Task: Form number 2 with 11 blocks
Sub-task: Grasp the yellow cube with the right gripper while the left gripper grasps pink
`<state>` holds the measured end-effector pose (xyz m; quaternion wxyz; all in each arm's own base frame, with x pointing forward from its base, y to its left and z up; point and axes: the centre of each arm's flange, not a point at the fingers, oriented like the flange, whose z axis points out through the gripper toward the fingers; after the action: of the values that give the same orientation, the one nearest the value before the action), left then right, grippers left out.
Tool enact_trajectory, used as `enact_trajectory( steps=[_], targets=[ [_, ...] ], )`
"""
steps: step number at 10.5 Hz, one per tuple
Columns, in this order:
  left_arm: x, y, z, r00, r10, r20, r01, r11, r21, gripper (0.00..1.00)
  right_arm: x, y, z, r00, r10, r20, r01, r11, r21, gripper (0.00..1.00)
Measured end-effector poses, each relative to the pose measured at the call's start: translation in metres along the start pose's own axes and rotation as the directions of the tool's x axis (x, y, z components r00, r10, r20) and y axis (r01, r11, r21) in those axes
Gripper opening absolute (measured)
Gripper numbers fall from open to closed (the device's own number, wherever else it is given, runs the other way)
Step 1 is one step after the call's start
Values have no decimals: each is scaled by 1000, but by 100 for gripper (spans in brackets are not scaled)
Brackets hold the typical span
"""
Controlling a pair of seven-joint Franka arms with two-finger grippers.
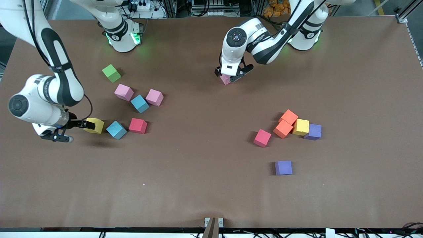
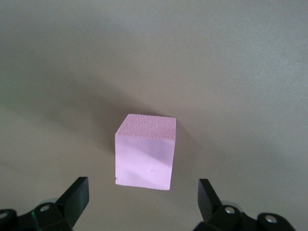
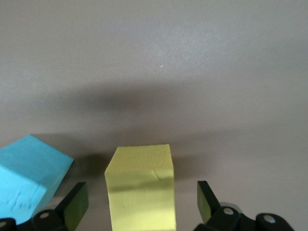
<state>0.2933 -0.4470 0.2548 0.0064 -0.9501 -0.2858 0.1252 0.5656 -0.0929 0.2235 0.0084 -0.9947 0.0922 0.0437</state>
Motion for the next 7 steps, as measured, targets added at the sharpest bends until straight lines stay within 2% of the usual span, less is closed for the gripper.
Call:
enact_trajectory(
  steps=[3,7],
  targets=[
    [-6,-2,18,1000,-9,19,9,1000,-17,100,-7,1,30,1000,12,-13,-12,1000,1,100],
    [-9,-2,37,999,-18,42,18,1000,-4,100,-11,1,46,1000,18,19,-18,1000,2,100]
  ],
)
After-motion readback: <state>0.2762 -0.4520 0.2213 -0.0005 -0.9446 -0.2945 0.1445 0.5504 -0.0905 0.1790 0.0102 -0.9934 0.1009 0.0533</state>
